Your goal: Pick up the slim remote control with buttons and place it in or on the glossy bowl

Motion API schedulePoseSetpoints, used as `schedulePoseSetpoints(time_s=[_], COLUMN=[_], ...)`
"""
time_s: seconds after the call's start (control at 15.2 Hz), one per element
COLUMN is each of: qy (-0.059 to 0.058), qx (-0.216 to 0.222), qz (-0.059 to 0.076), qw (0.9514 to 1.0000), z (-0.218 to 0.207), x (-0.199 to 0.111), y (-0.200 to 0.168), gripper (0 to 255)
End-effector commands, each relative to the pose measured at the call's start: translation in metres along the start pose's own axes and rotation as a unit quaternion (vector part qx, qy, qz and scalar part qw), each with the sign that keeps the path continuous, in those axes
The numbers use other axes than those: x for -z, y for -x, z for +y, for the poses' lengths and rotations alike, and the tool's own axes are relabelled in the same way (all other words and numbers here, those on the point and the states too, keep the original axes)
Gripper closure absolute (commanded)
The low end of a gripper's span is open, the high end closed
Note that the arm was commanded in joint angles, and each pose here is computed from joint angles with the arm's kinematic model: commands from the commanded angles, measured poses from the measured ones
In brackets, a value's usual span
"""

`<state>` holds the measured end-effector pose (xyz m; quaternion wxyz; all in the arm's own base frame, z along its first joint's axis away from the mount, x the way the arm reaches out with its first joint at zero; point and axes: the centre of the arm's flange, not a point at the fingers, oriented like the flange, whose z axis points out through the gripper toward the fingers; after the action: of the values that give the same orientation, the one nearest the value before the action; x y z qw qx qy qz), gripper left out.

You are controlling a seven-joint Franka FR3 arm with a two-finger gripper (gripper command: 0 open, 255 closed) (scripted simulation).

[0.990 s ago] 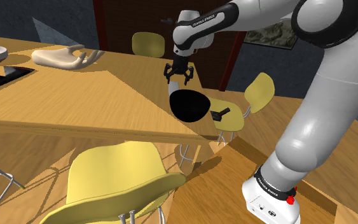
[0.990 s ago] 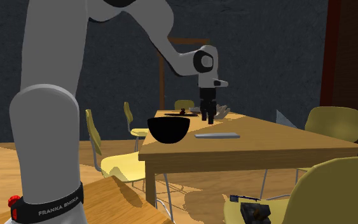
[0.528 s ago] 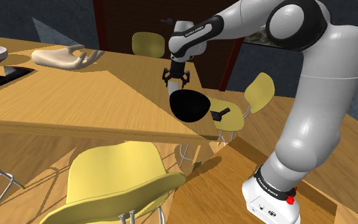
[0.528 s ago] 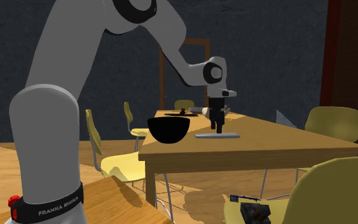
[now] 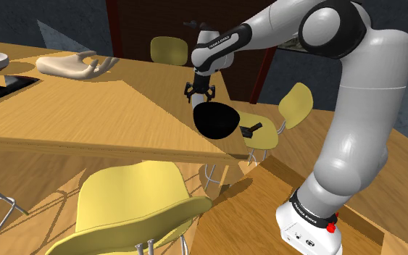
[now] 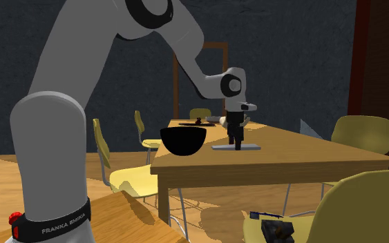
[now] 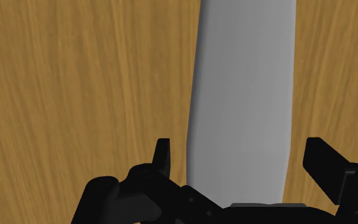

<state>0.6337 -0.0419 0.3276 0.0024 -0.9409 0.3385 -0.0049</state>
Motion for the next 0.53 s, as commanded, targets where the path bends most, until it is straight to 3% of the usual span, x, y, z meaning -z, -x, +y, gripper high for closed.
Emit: schedulePoseSetpoints(time_s=[0.0, 0.2, 0.26, 0.46], qy=[0.000, 0.000, 0.000, 0.000], qx=[0.000, 0.000, 0.000, 0.000], qz=[0.000, 0.000, 0.000, 0.000], qw=[1.0000, 1.0000, 1.0000, 1.0000], z=[0.0000, 0.0000, 0.0000, 0.0000], x=[-0.0002, -0.0001, -0.0001, -0.0002], y=[0.0000, 0.0000, 0.0000, 0.0001], gripper=[0, 0, 255, 255])
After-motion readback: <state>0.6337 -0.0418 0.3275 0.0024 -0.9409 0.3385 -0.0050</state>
